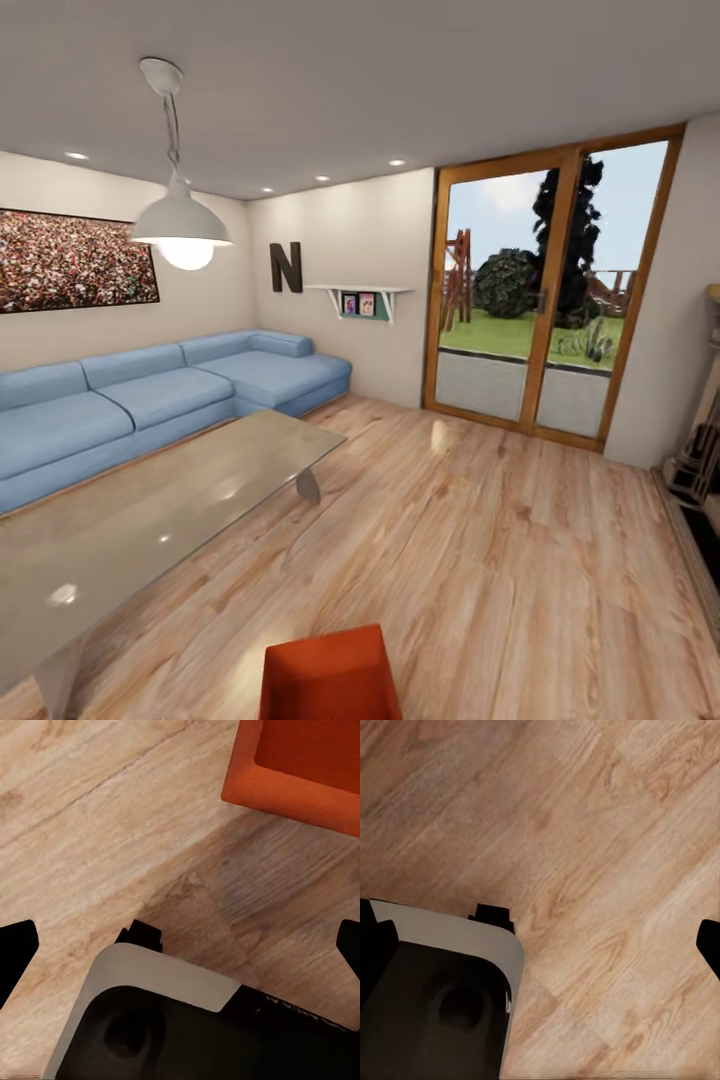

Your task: Move the two storage containers from the living room to the garage. In the garage, place one container on the floor and stack the other container on top of it (either order is fine).

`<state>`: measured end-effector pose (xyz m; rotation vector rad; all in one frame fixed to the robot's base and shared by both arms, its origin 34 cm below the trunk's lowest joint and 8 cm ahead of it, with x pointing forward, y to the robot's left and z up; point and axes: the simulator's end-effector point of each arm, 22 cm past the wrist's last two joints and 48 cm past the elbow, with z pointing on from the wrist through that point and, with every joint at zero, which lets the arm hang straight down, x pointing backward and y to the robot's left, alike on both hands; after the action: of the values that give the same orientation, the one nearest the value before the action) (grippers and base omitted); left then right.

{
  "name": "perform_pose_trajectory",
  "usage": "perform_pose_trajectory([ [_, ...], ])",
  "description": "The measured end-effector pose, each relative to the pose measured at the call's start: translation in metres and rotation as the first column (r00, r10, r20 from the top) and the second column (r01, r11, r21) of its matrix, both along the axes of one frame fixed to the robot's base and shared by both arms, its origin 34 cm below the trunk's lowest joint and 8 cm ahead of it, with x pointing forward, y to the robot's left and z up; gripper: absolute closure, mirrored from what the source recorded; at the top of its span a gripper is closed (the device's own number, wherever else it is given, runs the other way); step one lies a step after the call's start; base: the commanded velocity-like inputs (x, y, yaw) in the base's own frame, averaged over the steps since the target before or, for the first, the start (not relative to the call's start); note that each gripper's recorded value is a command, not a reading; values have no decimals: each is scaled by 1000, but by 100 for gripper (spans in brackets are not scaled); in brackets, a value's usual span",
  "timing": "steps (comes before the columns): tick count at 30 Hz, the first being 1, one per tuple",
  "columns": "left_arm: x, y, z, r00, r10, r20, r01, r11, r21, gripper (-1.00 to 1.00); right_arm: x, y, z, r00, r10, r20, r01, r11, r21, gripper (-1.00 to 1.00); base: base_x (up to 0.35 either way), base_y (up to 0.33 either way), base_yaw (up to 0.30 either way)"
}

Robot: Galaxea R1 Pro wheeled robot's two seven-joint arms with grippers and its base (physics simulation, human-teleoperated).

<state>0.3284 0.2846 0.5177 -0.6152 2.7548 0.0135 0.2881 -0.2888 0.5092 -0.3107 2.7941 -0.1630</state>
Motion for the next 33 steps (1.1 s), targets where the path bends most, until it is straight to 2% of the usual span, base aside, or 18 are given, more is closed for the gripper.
perform_pose_trajectory([
  [9, 0, 0, 0, 1000, 3, 1, -3, 1000, -1, -100, 0, 7, 0, 1000, 8, -2, -8, 1000, 6, -100, -46, 28, 18],
  [27, -2, -2, -1, 1000, -8, -6, 8, 1000, -1, -100, -3, 4, -1, 1000, 2, -9, -2, 1000, 3, -100, 0, 0, 255],
  [33, -3, -2, -1, 1000, -8, -7, 8, 1000, -1, -100, -3, 4, -1, 1000, -2, -8, 2, 1000, 4, -100, 70, 0, 59],
])
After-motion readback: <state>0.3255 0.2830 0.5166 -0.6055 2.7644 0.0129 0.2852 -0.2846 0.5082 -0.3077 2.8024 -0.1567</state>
